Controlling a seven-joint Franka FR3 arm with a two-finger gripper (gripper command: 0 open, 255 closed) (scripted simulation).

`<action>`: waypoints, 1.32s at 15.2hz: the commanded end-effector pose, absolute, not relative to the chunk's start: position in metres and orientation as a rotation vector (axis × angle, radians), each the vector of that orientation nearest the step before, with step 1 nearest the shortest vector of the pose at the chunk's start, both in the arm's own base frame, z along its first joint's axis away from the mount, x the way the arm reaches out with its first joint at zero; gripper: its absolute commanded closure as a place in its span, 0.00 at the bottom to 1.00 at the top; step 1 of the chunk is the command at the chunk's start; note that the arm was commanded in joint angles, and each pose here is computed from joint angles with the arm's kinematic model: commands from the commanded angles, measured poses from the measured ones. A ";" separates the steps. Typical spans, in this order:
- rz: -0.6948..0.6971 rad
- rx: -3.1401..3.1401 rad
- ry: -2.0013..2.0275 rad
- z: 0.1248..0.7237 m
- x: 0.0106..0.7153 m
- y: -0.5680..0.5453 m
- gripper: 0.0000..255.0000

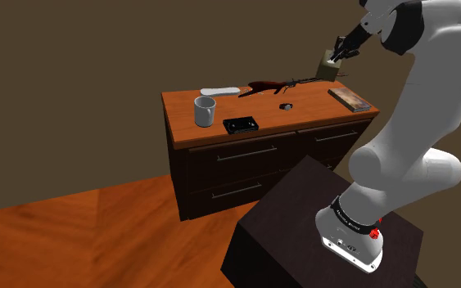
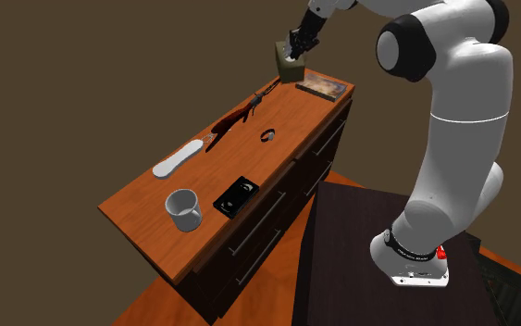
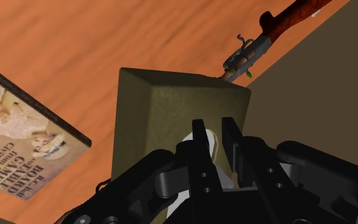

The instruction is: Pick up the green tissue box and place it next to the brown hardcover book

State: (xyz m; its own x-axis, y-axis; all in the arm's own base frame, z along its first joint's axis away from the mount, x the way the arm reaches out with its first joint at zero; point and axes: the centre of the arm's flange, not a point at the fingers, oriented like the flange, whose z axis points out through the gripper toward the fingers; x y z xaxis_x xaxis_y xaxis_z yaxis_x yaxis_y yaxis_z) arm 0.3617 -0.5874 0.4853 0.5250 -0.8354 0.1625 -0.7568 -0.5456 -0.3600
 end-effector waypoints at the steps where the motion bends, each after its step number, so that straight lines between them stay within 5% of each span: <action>1: -0.467 -2.522 1.343 0.475 0.362 -0.589 1.00; 20: -0.467 -2.522 1.343 0.373 0.362 -0.589 1.00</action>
